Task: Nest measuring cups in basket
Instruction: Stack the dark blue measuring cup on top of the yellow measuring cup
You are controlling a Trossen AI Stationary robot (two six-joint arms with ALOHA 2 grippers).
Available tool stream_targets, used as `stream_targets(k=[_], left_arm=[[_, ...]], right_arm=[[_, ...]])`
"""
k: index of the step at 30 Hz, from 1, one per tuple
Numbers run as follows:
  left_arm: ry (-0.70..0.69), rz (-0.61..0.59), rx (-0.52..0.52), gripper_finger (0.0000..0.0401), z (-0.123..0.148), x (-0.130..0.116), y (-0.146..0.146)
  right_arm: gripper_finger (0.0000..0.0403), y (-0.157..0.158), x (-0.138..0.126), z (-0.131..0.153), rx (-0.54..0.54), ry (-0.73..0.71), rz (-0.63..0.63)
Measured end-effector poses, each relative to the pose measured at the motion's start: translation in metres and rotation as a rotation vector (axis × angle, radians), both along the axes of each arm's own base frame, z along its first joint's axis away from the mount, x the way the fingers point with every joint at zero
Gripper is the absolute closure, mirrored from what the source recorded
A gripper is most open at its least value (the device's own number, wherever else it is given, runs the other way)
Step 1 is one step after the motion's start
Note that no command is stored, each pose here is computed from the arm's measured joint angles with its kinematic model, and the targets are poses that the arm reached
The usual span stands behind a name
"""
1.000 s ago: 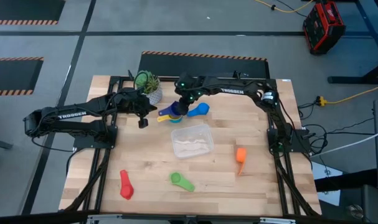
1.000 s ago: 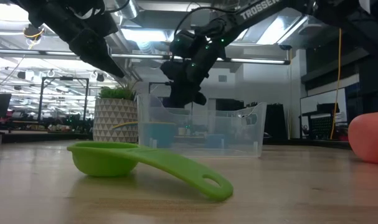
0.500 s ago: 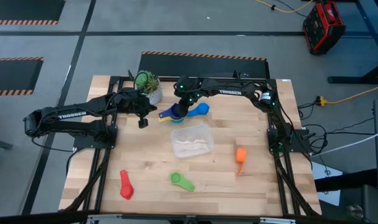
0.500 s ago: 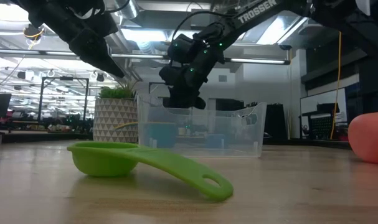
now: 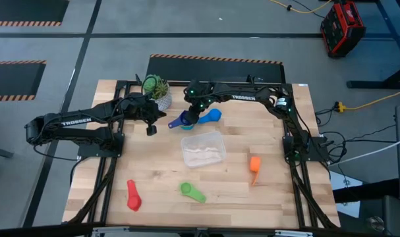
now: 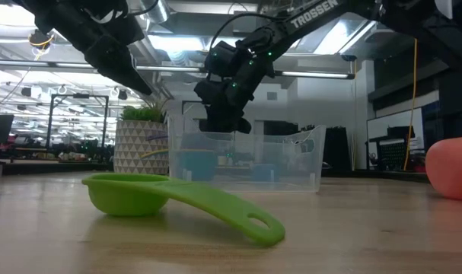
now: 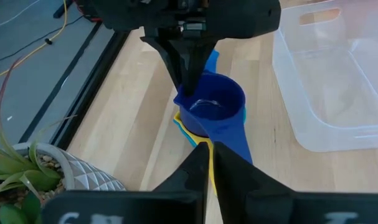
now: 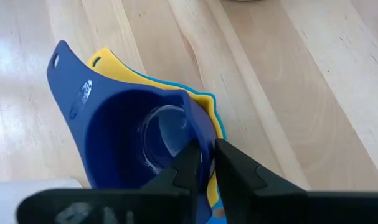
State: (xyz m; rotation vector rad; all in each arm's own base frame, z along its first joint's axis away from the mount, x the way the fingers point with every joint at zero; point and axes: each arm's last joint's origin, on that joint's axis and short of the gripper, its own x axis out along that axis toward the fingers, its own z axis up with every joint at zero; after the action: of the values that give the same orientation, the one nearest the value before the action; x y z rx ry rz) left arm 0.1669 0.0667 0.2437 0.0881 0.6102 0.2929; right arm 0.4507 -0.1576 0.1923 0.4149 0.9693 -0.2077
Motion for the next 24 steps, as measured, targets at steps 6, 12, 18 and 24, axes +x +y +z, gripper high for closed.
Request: stream_targets(k=[6,12,18,24], left_arm=[[0.0,0.0,0.0,0.038,0.0,0.0,0.0],[0.0,0.0,0.0,0.0392,0.0,0.0,0.0],[-0.001,0.002,-0.003,0.04,0.0,0.0,0.0],[-0.024,0.057,-0.082,0.0386,-0.0006,-0.0003,-0.0001]], right_arm=[[0.035,0.0,0.0,0.0001,0.0,0.0,-0.001],[0.0351,0.0,0.0,0.0003,-0.001,-0.001,0.0],[0.0351,0.0,0.0,0.0005,-0.001,-0.001,0.001],[0.0351,0.0,0.0,0.0006,-0.002,-0.002,0.002]])
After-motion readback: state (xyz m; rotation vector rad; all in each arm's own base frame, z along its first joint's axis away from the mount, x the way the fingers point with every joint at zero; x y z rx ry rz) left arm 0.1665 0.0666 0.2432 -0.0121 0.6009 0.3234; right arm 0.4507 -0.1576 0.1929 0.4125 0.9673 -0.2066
